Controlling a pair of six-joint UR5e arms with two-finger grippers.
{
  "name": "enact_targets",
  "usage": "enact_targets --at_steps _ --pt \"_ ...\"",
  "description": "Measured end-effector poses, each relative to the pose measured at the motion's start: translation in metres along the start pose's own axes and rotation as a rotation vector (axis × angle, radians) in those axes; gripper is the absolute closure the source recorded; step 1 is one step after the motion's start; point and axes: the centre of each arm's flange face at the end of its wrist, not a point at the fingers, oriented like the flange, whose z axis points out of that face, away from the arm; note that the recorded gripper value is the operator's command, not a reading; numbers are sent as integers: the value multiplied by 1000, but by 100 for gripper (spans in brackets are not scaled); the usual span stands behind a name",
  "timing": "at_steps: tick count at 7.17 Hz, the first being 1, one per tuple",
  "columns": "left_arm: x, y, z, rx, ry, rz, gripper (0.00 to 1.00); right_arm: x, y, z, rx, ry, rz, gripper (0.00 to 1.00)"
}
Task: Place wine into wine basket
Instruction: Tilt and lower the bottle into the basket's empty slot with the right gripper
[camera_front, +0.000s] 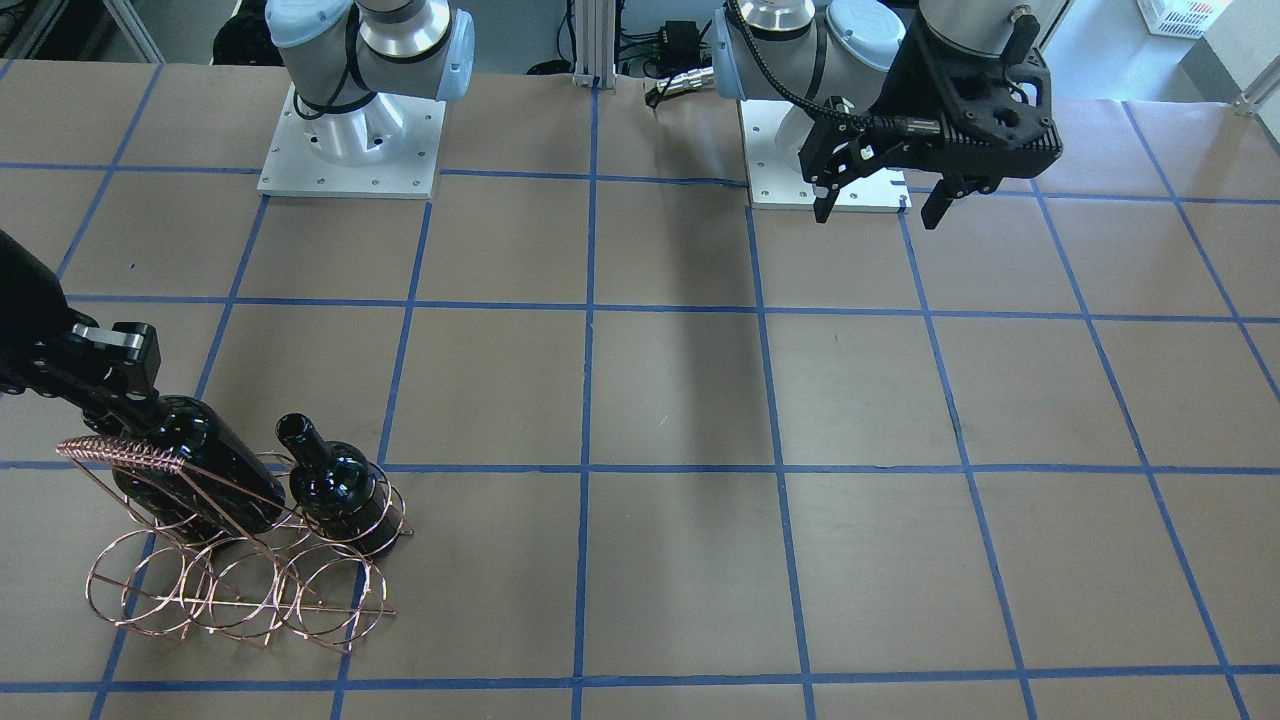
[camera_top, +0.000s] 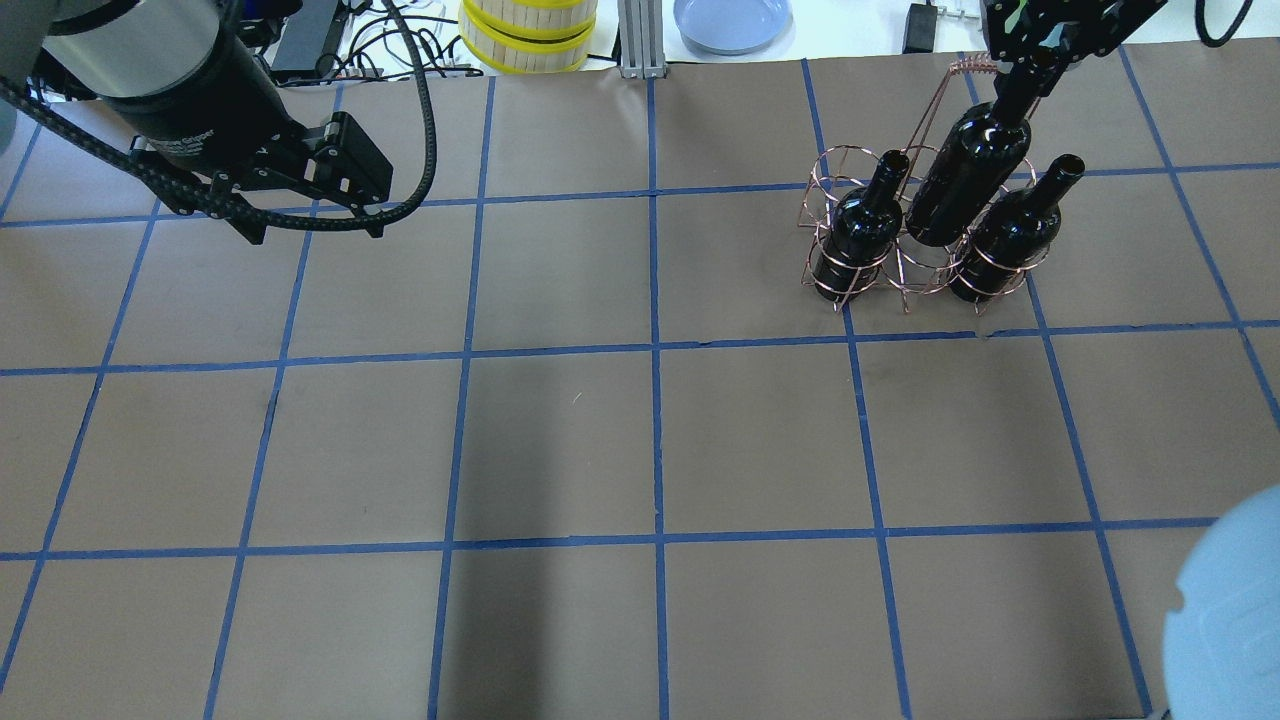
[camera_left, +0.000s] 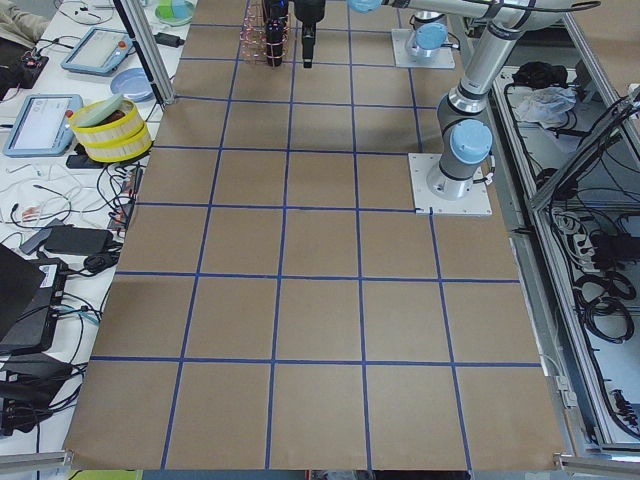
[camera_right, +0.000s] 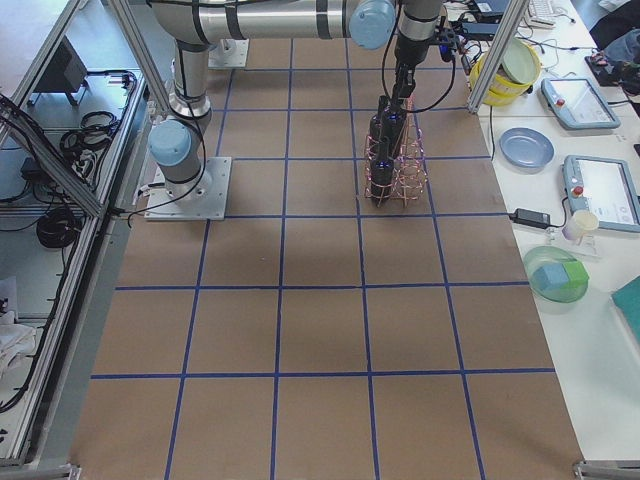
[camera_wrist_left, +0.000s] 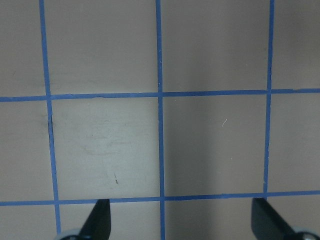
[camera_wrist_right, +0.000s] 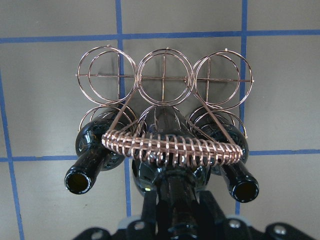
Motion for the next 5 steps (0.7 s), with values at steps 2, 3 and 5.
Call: enact_targets --at_steps 2,3,5 --pt "0 0 0 2 0 0 0 -2 1 10 -22 -3 -6 95" --pt "0 0 0 2 0 0 0 -2 1 17 -28 -4 -8 94" --pt "0 0 0 2 0 0 0 -1 -3 38 -13 -1 -10 92"
